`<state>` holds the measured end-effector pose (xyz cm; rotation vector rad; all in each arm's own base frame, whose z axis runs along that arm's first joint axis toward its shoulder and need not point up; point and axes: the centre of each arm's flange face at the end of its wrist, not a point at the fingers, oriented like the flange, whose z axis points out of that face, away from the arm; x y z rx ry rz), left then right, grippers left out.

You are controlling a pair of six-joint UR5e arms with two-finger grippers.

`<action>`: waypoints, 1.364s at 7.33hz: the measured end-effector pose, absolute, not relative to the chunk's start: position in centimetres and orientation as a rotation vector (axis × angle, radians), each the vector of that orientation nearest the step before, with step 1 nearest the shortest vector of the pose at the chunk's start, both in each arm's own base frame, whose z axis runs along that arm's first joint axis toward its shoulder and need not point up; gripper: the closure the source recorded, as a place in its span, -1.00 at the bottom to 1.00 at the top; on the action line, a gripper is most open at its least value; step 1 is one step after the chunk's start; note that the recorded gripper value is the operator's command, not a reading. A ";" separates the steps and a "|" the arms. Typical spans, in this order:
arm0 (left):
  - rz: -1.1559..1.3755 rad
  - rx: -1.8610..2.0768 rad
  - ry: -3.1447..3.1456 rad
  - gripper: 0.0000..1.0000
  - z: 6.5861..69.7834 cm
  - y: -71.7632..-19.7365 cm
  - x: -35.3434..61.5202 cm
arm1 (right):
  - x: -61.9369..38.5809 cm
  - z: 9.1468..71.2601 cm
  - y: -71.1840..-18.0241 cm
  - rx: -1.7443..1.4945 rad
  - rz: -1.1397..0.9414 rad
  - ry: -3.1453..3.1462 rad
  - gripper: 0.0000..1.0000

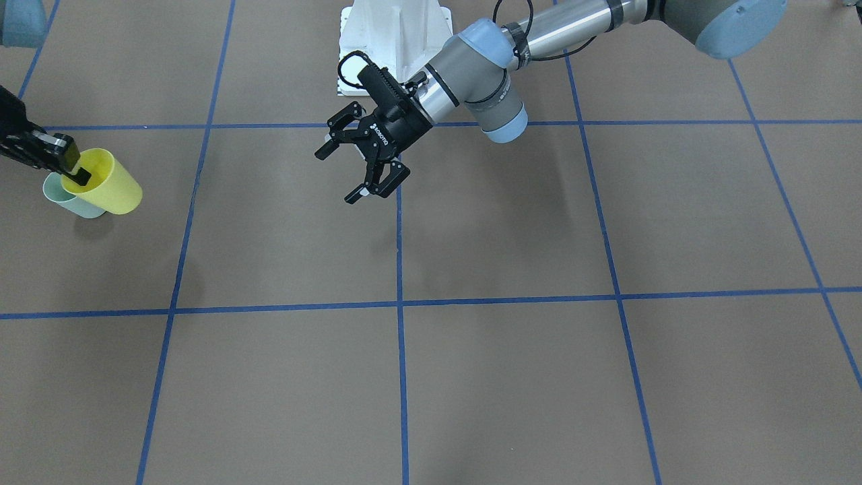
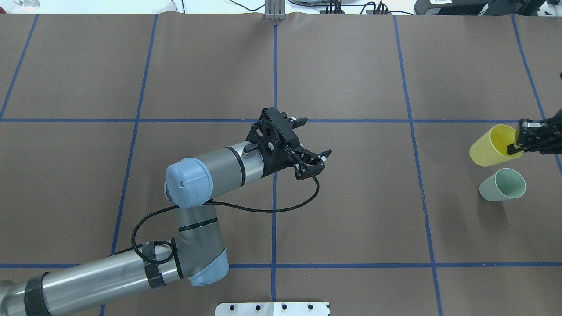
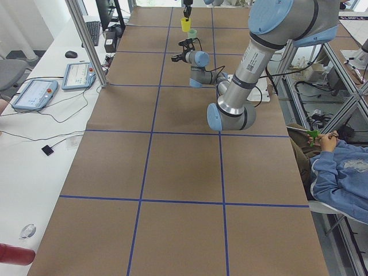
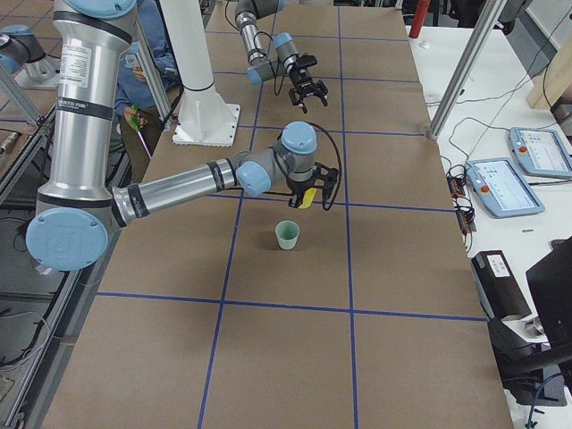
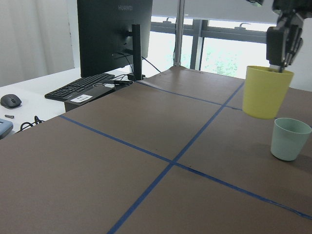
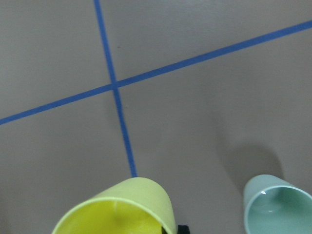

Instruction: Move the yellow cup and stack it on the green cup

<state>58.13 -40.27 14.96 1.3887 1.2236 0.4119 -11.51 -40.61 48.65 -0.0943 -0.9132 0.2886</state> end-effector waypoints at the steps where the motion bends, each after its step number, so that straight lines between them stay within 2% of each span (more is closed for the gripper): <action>1: 0.393 1.396 1.210 -0.99 15.0 -40.5 58.0 | -10.5 50.4 -39.4 -0.092 0.292 -0.876 1.00; 10: 0.383 1.393 1.187 -1.00 15.3 -40.6 58.2 | -11.8 54.0 -38.1 -0.126 0.268 -0.793 1.00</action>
